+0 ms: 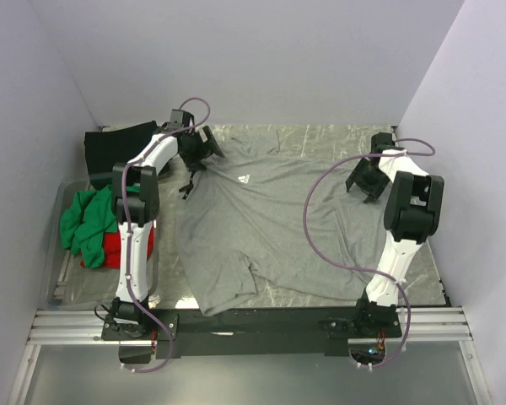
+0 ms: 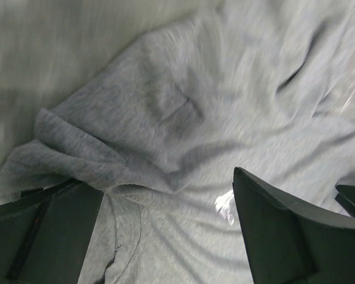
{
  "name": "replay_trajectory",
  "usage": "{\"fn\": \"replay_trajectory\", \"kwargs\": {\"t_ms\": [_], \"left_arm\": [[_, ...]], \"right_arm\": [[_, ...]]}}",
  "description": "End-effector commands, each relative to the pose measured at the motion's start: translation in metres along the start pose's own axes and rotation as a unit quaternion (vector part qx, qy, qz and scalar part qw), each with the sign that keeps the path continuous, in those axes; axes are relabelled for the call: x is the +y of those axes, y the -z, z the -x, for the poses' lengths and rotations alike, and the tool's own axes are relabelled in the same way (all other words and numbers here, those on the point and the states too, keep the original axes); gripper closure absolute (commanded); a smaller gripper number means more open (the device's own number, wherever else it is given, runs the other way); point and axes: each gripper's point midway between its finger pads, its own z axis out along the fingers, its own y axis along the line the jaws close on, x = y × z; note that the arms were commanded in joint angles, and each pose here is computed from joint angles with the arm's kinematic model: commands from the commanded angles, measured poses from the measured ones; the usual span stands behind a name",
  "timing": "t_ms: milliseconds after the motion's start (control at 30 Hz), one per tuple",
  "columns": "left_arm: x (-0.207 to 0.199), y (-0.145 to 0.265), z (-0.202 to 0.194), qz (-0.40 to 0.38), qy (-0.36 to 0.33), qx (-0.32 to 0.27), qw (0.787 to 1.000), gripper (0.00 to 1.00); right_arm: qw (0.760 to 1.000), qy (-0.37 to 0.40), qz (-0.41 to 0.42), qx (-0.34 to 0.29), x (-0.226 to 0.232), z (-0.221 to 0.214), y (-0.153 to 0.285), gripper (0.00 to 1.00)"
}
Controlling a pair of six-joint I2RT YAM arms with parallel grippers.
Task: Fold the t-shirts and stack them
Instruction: Fold the tshirt
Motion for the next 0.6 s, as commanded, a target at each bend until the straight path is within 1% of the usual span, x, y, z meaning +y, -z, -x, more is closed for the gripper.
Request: {"fn": "replay_trajectory", "kwargs": {"t_ms": [0, 33, 67, 100, 133, 167, 200, 233, 267, 300, 333, 367, 433, 567], "left_arm": [[0.032, -0.034, 0.014, 0.039, -0.012, -0.014, 0.999, 0.04], [0.029, -0.04, 0.022, 0.032, -0.014, -0.022, 0.999, 0.04], [0.027, -0.042, 0.026, 0.027, -0.014, -0.025, 0.999, 0.04], [0.025, -0.043, 0.035, 0.018, -0.01, -0.037, 0.999, 0.04], [0.024, -0.045, 0.039, 0.012, -0.009, -0.043, 0.999, 0.05], [0.024, -0.045, 0.043, 0.006, -0.006, -0.049, 0.999, 0.05], [0.017, -0.045, 0.051, -0.014, -0.01, -0.062, 0.998, 0.04], [0.014, -0.045, 0.054, -0.022, -0.013, -0.065, 0.998, 0.05], [0.009, -0.044, 0.056, -0.033, -0.017, -0.069, 0.997, 0.05], [0.002, -0.043, 0.061, -0.05, -0.024, -0.076, 0.996, 0.05], [-0.005, -0.04, 0.066, -0.06, -0.027, -0.083, 0.994, 0.05], [-0.009, -0.038, 0.07, -0.067, -0.028, -0.088, 0.993, 0.05], [-0.024, -0.028, 0.08, -0.09, -0.034, -0.106, 0.99, 0.04], [-0.05, -0.002, 0.099, -0.114, -0.047, -0.138, 0.983, 0.04]], "right_arm": [[1.0, -0.002, -0.02, -0.007, 0.001, 0.02, 0.0, 0.27], [0.999, -0.002, -0.031, 0.009, -0.002, 0.017, -0.008, 0.27], [0.999, -0.001, -0.036, 0.012, -0.002, 0.019, -0.011, 0.27], [1.0, 0.001, -0.031, 0.001, 0.005, 0.032, -0.008, 0.27], [0.999, 0.004, -0.04, 0.018, 0.002, 0.028, -0.016, 0.27], [0.999, 0.004, -0.042, 0.018, 0.004, 0.032, -0.017, 0.27], [0.999, 0.003, -0.038, 0.004, 0.01, 0.045, -0.014, 0.27], [0.999, 0.006, -0.044, 0.019, 0.01, 0.042, -0.022, 0.27], [0.999, 0.005, -0.038, 0.005, 0.015, 0.056, -0.018, 0.27], [0.999, 0.004, -0.038, 0.005, 0.017, 0.059, -0.02, 0.27], [0.999, 0.005, -0.045, 0.017, 0.015, 0.056, -0.027, 0.27], [0.999, 0.004, -0.038, 0.005, 0.021, 0.067, -0.023, 0.27], [0.999, 0.006, -0.038, 0.008, 0.022, 0.07, -0.025, 0.27], [1.0, 0.009, -0.015, -0.011, 0.033, 0.085, -0.009, 0.27]]}}
